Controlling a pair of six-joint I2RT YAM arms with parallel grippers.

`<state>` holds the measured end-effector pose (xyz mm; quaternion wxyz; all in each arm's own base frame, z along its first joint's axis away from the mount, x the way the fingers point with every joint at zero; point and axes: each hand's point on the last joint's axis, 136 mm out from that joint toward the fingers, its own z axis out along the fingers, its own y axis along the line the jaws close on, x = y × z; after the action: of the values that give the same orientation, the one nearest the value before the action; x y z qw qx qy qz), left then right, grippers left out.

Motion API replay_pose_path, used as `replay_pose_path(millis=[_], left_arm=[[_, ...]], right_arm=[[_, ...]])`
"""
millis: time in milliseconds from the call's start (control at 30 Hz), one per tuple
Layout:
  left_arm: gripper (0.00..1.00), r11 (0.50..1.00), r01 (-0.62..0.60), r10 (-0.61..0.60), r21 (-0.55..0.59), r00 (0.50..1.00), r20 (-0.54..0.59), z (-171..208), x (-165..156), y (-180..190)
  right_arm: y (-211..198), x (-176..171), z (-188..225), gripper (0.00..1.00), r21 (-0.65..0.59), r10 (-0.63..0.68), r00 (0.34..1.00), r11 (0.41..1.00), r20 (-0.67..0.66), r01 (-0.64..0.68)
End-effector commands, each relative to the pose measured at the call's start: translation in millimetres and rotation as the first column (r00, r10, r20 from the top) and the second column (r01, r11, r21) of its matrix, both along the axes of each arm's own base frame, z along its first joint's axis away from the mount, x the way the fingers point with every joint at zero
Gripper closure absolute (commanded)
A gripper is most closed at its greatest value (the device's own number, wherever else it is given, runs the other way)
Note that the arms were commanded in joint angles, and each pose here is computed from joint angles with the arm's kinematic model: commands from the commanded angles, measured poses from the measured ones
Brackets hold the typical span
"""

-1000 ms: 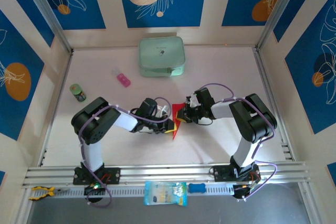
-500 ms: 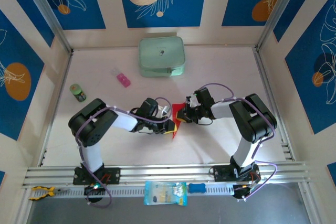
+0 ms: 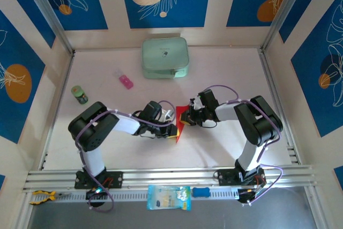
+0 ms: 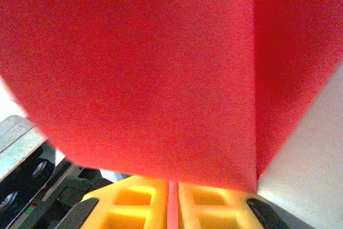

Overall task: Fold a paper plane with a square sheet of paper (pick it up from the middle)
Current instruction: Fold the wing for the fifth time at the center of the table.

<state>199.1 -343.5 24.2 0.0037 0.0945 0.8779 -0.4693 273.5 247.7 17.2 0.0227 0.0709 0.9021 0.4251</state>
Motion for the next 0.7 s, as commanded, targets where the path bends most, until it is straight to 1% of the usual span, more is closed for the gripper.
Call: replay_pose_path(millis=[0, 67, 100, 200, 267, 400, 433, 467, 533, 667], left_arm=[[0.88, 0.988, 0.045, -0.024, 0.149, 0.991, -0.134, -34.2, -37.5, 28.3], [0.97, 0.988, 0.054, -0.034, 0.146, 0.99, -0.136, -33.4, -40.1, 28.0], [1.0, 0.987, 0.059, -0.039, 0.15, 0.99, -0.137, -34.1, -41.7, 28.3], [1.0, 0.986, 0.071, -0.049, 0.152, 0.989, -0.141, -34.3, -44.7, 28.8], [0.92, 0.985, 0.075, -0.053, 0.156, 0.989, -0.141, -34.4, -46.1, 29.6], [0.87, 0.984, 0.081, -0.06, 0.159, 0.989, -0.134, -31.7, -47.5, 30.2], [0.88, 0.983, 0.087, -0.065, 0.162, 0.989, -0.135, -31.8, -48.6, 30.4], [0.91, 0.982, 0.091, -0.069, 0.165, 0.988, -0.135, -31.8, -49.3, 30.6], [1.0, 0.98, 0.1, -0.077, 0.17, 0.988, -0.134, -31.9, -50.8, 31.0], [1.0, 0.979, 0.113, -0.09, 0.169, 0.986, -0.137, -32.0, -53.8, 30.8]], right_arm=[[-19.5, -11.8, -32.8, 0.87, -0.136, -0.045, 0.996, 0.99, -0.077, 0.034], [-19.9, -12.3, -33.8, 0.87, -0.139, -0.045, 0.996, 0.99, -0.079, 0.034], [-19.9, -12.3, -33.8, 0.87, -0.139, -0.046, 0.996, 0.99, -0.079, 0.034], [-20.7, -12.3, -34.2, 0.87, -0.144, -0.048, 0.996, 0.989, -0.08, 0.036], [-20.8, -12.6, -34.4, 0.87, -0.144, -0.048, 0.996, 0.989, -0.081, 0.036], [-21.2, -12.7, -35.1, 0.87, -0.146, -0.049, 0.995, 0.989, -0.082, 0.037], [-21.2, -12.7, -35.1, 0.87, -0.147, -0.049, 0.995, 0.989, -0.082, 0.037], [-21.0, -12.1, -34.7, 0.87, -0.146, -0.049, 0.996, 0.989, -0.08, 0.037], [-20.8, -12.4, -35.3, 0.87, -0.147, -0.049, 0.995, 0.989, -0.083, 0.037], [-21.8, -13.1, -36.5, 0.87, -0.151, -0.053, 0.995, 0.988, -0.086, 0.039]])
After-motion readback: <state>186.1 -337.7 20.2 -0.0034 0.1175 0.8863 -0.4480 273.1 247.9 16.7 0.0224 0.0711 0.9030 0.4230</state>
